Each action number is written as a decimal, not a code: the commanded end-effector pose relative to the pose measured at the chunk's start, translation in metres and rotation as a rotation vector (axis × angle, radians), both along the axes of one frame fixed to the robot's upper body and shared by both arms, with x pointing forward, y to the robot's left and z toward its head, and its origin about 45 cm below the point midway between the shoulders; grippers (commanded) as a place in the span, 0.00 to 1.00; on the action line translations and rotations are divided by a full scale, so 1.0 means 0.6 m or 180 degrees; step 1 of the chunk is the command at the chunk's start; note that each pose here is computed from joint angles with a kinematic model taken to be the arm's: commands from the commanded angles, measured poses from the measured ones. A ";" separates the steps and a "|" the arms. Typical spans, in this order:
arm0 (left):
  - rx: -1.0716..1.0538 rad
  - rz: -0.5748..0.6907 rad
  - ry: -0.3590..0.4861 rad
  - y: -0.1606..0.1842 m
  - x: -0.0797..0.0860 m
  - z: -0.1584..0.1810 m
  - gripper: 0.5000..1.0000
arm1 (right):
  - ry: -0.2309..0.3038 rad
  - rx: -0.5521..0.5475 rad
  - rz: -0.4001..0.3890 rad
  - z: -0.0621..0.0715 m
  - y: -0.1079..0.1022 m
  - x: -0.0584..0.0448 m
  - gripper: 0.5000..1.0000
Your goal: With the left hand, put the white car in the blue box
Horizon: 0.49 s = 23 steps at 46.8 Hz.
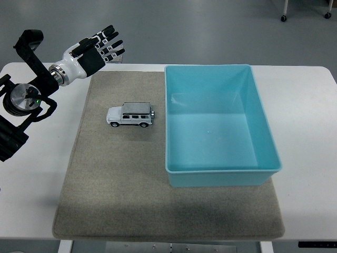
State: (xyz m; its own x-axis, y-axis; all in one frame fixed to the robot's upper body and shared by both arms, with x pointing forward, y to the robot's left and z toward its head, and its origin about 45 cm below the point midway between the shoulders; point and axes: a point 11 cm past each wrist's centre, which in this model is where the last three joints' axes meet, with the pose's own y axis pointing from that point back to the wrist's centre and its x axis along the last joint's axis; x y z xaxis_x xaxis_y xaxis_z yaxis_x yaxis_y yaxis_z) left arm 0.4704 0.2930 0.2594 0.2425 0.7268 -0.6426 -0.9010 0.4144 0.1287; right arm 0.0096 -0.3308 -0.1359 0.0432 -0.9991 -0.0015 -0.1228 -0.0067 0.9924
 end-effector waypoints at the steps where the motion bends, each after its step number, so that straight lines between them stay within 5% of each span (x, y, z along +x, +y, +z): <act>1: 0.0008 0.0013 -0.0011 0.005 0.000 0.002 1.00 | 0.0000 0.0000 -0.0002 0.000 0.000 0.000 0.87; 23: -0.0038 0.0213 -0.0173 0.013 0.007 0.013 1.00 | 0.0000 0.0000 0.0003 0.000 0.000 0.000 0.87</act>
State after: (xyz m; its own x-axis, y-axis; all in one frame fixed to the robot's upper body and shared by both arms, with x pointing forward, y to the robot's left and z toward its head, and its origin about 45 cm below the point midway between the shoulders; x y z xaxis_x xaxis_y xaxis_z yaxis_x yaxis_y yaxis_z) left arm 0.4731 0.2991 0.2641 0.2295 0.7324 -0.6411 -0.9264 0.3664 0.0869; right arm 0.0096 -0.3308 -0.1359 0.0432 -0.9991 -0.0015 -0.1228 -0.0068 0.9924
